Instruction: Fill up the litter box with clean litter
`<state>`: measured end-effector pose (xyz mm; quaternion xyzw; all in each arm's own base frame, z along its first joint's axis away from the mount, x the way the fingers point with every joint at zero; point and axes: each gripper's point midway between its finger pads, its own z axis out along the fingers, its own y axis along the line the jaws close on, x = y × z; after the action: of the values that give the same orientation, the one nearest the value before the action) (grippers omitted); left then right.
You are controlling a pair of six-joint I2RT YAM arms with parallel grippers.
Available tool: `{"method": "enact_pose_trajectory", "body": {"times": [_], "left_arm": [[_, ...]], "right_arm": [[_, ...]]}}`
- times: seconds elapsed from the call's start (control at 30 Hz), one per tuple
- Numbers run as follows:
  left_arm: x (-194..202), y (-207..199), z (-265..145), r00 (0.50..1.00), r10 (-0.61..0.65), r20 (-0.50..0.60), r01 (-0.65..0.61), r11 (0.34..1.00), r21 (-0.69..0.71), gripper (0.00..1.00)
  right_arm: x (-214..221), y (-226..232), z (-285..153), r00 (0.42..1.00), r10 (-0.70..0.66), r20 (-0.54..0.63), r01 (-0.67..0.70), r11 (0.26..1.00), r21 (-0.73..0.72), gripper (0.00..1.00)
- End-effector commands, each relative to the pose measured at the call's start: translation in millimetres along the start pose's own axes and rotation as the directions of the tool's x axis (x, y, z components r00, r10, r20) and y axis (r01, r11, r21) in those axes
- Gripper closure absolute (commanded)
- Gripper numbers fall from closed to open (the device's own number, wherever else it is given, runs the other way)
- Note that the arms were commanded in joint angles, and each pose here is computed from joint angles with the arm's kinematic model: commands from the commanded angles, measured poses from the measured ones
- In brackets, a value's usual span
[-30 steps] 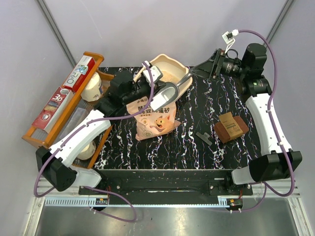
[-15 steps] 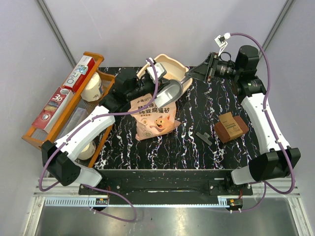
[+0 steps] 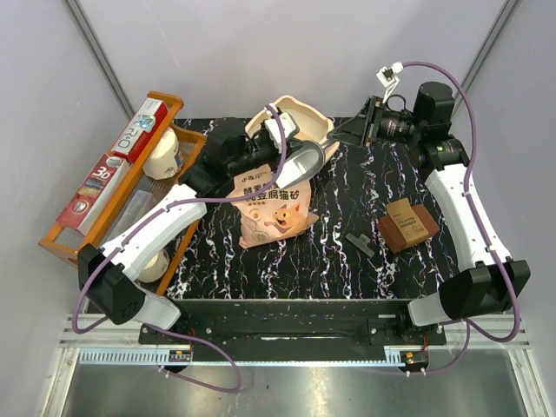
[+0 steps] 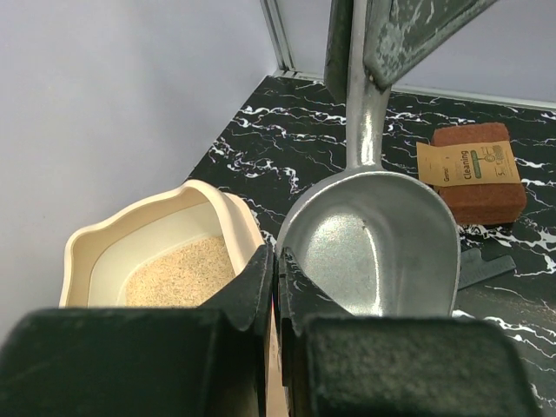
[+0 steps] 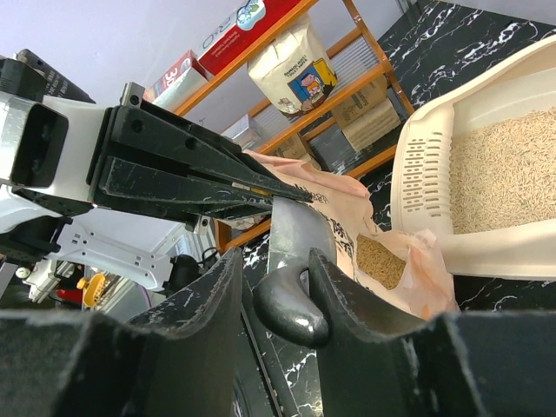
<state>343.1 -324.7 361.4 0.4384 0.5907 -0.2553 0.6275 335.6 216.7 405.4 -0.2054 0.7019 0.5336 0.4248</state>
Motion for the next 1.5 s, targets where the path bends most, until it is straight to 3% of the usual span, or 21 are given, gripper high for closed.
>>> {"method": "enact_pose_trajectory", "body": {"times": [0.0, 0.57, 0.7, 0.77, 0.8, 0.87, 0.9, 0.93, 1.07, 1.2, 1.47], "left_arm": [[-47.8, 7.2, 1.8, 0.99, 0.076, 0.121, -0.075, 0.997, -0.012, 1.0], [-45.9, 6.3, 7.7, 0.987, 0.114, 0.109, -0.114, 0.994, -0.007, 1.0], [-46.0, 6.3, 7.8, 0.988, 0.116, 0.106, -0.115, 0.993, -0.012, 1.0], [-48.5, 10.1, 7.4, 0.984, 0.143, 0.106, -0.142, 0.99, -0.024, 0.9], [-46.5, 10.2, 4.5, 0.986, 0.149, 0.081, -0.147, 0.989, -0.021, 0.69], [-47.1, 12.6, -0.4, 0.981, 0.183, 0.057, -0.182, 0.983, -0.025, 0.51], [-40.6, 14.7, -6.6, 0.984, 0.177, 0.012, -0.176, 0.984, -0.02, 0.37], [-38.5, 15.6, -12.3, 0.985, 0.173, -0.01, -0.173, 0.985, -0.013, 0.33], [-11.4, 21.1, -41.6, 0.973, 0.155, -0.17, -0.151, 0.988, 0.041, 0.23], [23.2, 26.9, -70.4, 0.929, 0.135, -0.344, -0.122, 0.991, 0.059, 0.21], [66.9, 34.7, -64.0, 0.888, 0.087, -0.451, -0.071, 0.996, 0.053, 0.23]], "right_arm": [[7.2, 9.5, 1.3, 0.999, -0.021, -0.028, 0.02, 0.999, -0.036, 0.59], [17.2, 2.8, -1.3, 0.997, -0.052, -0.048, 0.052, 0.999, -0.006, 0.68], [15.8, 2.9, -1.3, 0.996, -0.07, -0.047, 0.07, 0.998, -0.007, 1.0], [10.9, 2.7, -2.1, 0.996, -0.086, -0.036, 0.086, 0.996, 0.008, 1.0], [8.6, 1.0, -2.7, 0.995, -0.093, -0.033, 0.094, 0.995, 0.018, 1.0], [-3.0, -1.8, -5.3, 0.994, -0.11, -0.009, 0.111, 0.992, 0.065, 1.0], [-8.3, -4.8, -6.5, 0.992, -0.126, 0.002, 0.125, 0.988, 0.095, 1.0], [-15.1, -3.9, -9.9, 0.991, -0.134, 0.005, 0.132, 0.983, 0.125, 1.0], [-30.6, -19.9, -19.3, 0.983, -0.184, -0.02, 0.182, 0.943, 0.279, 1.0], [-29.7, -20.3, -22.1, 0.972, -0.224, -0.072, 0.235, 0.931, 0.28, 1.0], [-32.0, -49.1, -0.4, 0.977, -0.201, -0.075, 0.214, 0.932, 0.294, 1.0]]}}
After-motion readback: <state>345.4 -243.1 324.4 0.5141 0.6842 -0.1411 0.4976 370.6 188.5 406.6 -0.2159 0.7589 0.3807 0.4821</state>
